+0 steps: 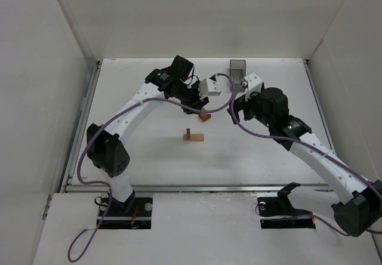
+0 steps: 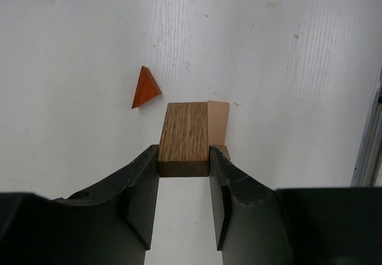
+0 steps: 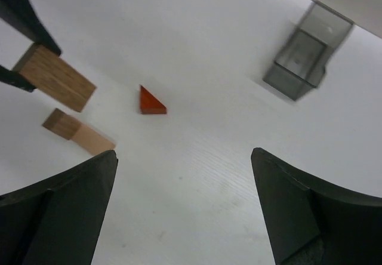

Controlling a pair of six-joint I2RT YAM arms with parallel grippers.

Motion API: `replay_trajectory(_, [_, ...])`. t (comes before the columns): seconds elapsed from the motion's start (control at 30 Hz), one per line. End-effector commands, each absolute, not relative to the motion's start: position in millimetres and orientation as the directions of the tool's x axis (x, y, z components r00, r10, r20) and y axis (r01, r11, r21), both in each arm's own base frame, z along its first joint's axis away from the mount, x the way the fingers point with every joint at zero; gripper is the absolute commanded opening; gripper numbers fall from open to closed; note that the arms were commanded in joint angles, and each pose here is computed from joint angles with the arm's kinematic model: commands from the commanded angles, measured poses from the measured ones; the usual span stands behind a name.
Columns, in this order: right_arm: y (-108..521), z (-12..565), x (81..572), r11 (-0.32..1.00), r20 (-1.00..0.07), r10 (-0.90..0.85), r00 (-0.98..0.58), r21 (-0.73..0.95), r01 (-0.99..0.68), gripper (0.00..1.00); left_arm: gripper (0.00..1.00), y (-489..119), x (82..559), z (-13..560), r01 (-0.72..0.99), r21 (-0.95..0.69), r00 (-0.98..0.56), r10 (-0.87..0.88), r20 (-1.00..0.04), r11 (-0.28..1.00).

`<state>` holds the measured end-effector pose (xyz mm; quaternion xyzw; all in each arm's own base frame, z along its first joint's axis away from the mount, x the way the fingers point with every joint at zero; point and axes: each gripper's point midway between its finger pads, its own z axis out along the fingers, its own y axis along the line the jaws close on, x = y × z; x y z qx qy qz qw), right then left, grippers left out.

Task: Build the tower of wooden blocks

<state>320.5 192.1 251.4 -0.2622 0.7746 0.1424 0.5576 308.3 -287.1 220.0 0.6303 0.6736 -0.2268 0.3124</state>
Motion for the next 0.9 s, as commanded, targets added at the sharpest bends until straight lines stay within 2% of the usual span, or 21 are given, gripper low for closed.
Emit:
replay_trajectory(0.0, [148, 253, 321, 0.921, -0.928, -0.238, -0.287, -0.122, -0.369, 0.99, 0.0, -278, 298, 211, 0.99, 0.034, -0.087, 0.785, -0.614, 0.136])
replay_trajectory(0.1, [121, 259, 310, 0.948, -0.929, -0.233, -0.287, -0.15, -0.282, 0.99, 0.0, -278, 292, 196, 0.991, -0.001, -0.11, 0.807, -0.58, 0.134])
replay_trajectory(0.2, [101, 260, 299, 0.96, -0.937, -0.229, -0.265, -0.173, -0.218, 0.99, 0.0, -282, 288, 199, 0.991, -0.002, -0.109, 0.78, -0.616, 0.137])
replay_trajectory(0.37, [74, 263, 293, 0.975, -0.941, -0.22, -0.256, -0.203, -0.092, 0.99, 0.0, -288, 288, 188, 0.99, -0.019, -0.123, 0.79, -0.601, 0.14])
replay_trajectory(0.5, [66, 263, 289, 0.973, -0.939, -0.229, -0.258, -0.218, -0.069, 0.99, 0.0, -290, 289, 189, 0.989, -0.02, -0.127, 0.784, -0.608, 0.145])
replay_trajectory(0.87, [75, 265, 290, 0.974, -0.945, -0.221, -0.24, -0.2, -0.109, 0.99, 0.0, -291, 295, 164, 0.99, 0.073, -0.07, 0.881, -0.468, 0.118])
